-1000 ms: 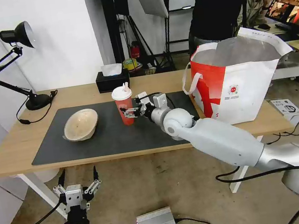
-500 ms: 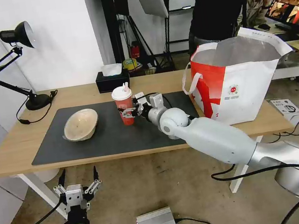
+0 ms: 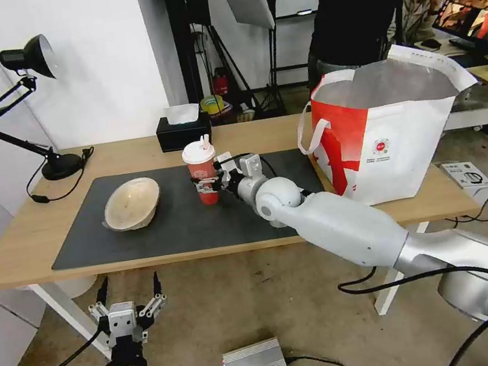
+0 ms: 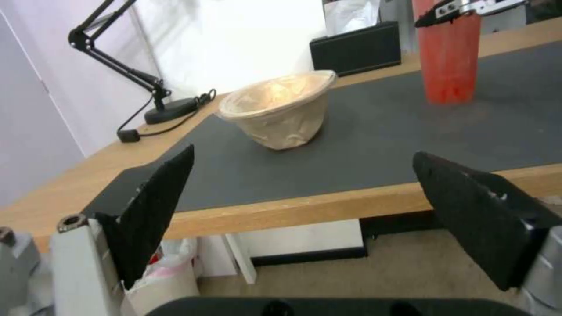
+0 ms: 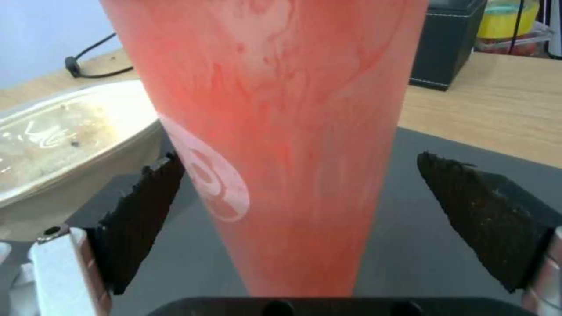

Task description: Pick up the trash from the table and place it into the takeout bag.

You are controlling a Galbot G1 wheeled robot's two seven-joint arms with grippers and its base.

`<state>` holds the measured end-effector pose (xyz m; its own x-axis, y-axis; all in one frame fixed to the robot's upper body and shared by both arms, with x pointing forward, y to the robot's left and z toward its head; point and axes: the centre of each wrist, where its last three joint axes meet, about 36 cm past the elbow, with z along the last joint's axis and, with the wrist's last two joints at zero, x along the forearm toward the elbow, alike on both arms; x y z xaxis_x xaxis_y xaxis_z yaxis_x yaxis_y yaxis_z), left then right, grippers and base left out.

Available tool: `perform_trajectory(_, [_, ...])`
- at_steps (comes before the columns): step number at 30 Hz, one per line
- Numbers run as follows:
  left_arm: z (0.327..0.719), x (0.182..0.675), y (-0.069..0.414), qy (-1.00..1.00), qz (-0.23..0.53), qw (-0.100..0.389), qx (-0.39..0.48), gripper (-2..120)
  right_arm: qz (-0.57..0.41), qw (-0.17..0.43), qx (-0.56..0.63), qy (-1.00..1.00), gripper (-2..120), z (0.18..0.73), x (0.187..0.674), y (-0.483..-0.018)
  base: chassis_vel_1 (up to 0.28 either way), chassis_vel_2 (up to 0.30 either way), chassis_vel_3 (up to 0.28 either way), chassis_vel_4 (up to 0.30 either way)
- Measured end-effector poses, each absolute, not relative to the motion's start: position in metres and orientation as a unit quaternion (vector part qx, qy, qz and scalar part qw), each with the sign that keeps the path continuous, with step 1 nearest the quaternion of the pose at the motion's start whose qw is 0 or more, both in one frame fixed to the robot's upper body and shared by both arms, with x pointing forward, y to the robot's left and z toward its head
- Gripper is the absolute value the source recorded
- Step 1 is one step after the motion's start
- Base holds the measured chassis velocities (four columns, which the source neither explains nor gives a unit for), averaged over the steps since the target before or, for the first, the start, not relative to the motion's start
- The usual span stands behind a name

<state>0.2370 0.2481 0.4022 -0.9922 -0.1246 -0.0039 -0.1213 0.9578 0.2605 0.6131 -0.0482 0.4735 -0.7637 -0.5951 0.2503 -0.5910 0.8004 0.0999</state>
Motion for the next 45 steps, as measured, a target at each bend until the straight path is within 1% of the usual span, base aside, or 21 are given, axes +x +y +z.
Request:
perform_trajectory(14, [0.400, 0.236, 0.248, -0.989, -0.130, 0.008, 0.063, 100, -0.007, 0.135, 0.314, -0.940, 99, 0.464, 0.618, -0.035, 0.000, 0.000, 0.000, 0.000])
perform_trajectory(17, [0.399, 0.236, 0.248, -0.990, -0.130, 0.009, 0.062, 100, -0.008, 0.137, 0.312, -0.940, 90, 0.459, 0.619, -0.034, 0.000, 0.000, 0.000, 0.000])
perform_trajectory(18, [0.399, 0.236, 0.248, -0.990, -0.130, 0.009, 0.062, 100, -0.008, 0.137, 0.312, -0.940, 90, 0.459, 0.619, -0.034, 0.000, 0.000, 0.000, 0.000])
perform_trajectory(22, [0.398, 0.237, 0.247, -0.990, -0.130, 0.009, 0.062, 100, -0.010, 0.139, 0.309, -0.941, 72, 0.455, 0.618, -0.036, 0.000, 0.000, 0.000, 0.000])
perform_trajectory(23, [0.398, 0.237, 0.247, -0.990, -0.130, 0.009, 0.062, 100, -0.010, 0.139, 0.309, -0.941, 72, 0.455, 0.618, -0.036, 0.000, 0.000, 0.000, 0.000])
perform_trajectory(27, [0.397, 0.238, 0.247, -0.990, -0.129, 0.009, 0.062, 100, -0.013, 0.140, 0.308, -0.941, 55, 0.452, 0.617, -0.037, 0.000, 0.000, 0.000, 0.000])
perform_trajectory(28, [0.397, 0.238, 0.247, -0.990, -0.129, 0.009, 0.062, 100, -0.013, 0.140, 0.308, -0.941, 55, 0.452, 0.617, -0.037, 0.000, 0.000, 0.000, 0.000])
perform_trajectory(30, [0.396, 0.238, 0.247, -0.990, -0.129, 0.009, 0.061, 100, -0.013, 0.140, 0.307, -0.941, 45, 0.451, 0.617, -0.038, 0.000, 0.000, 0.000, 0.000])
perform_trajectory(31, [0.396, 0.238, 0.247, -0.990, -0.129, 0.009, 0.061, 100, -0.013, 0.140, 0.307, -0.941, 43, 0.451, 0.617, -0.038, 0.000, 0.000, 0.000, 0.000])
perform_trajectory(32, [0.396, 0.238, 0.247, -0.990, -0.129, 0.009, 0.061, 100, -0.013, 0.140, 0.307, -0.941, 37, 0.451, 0.617, -0.038, 0.000, 0.000, 0.000, 0.000])
perform_trajectory(33, [0.396, 0.238, 0.247, -0.990, -0.129, 0.009, 0.061, 100, -0.013, 0.140, 0.307, -0.941, 37, 0.451, 0.617, -0.038, 0.000, 0.000, 0.000, 0.000])
perform_trajectory(36, [0.395, 0.238, 0.247, -0.990, -0.128, 0.008, 0.062, 100, -0.013, 0.140, 0.306, -0.942, 22, 0.449, 0.617, -0.039, 0.000, 0.000, 0.000, 0.000])
perform_trajectory(37, [0.395, 0.238, 0.247, -0.990, -0.129, 0.008, 0.062, 100, -0.013, 0.140, 0.305, -0.942, 19, 0.449, 0.617, -0.040, 0.000, 0.000, 0.000, 0.000])
perform_trajectory(38, [0.395, 0.238, 0.247, -0.990, -0.129, 0.008, 0.062, 100, -0.013, 0.140, 0.305, -0.942, 19, 0.449, 0.617, -0.040, 0.000, 0.000, 0.000, 0.000])
perform_trajectory(41, [0.395, 0.238, 0.247, -0.990, -0.129, 0.007, 0.063, 100, -0.014, 0.140, 0.304, -0.942, 10, 0.449, 0.617, -0.041, 0.000, 0.000, 0.000, 0.000])
perform_trajectory(42, [0.395, 0.238, 0.247, -0.990, -0.129, 0.007, 0.063, 100, -0.014, 0.140, 0.304, -0.942, 10, 0.449, 0.617, -0.041, 0.000, 0.000, 0.000, 0.000])
perform_trajectory(45, [0.395, 0.238, 0.247, -0.990, -0.128, 0.008, 0.063, 100, -0.014, 0.138, 0.304, -0.943, 4, 0.449, 0.616, -0.043, 0.000, 0.000, 0.000, 0.000])
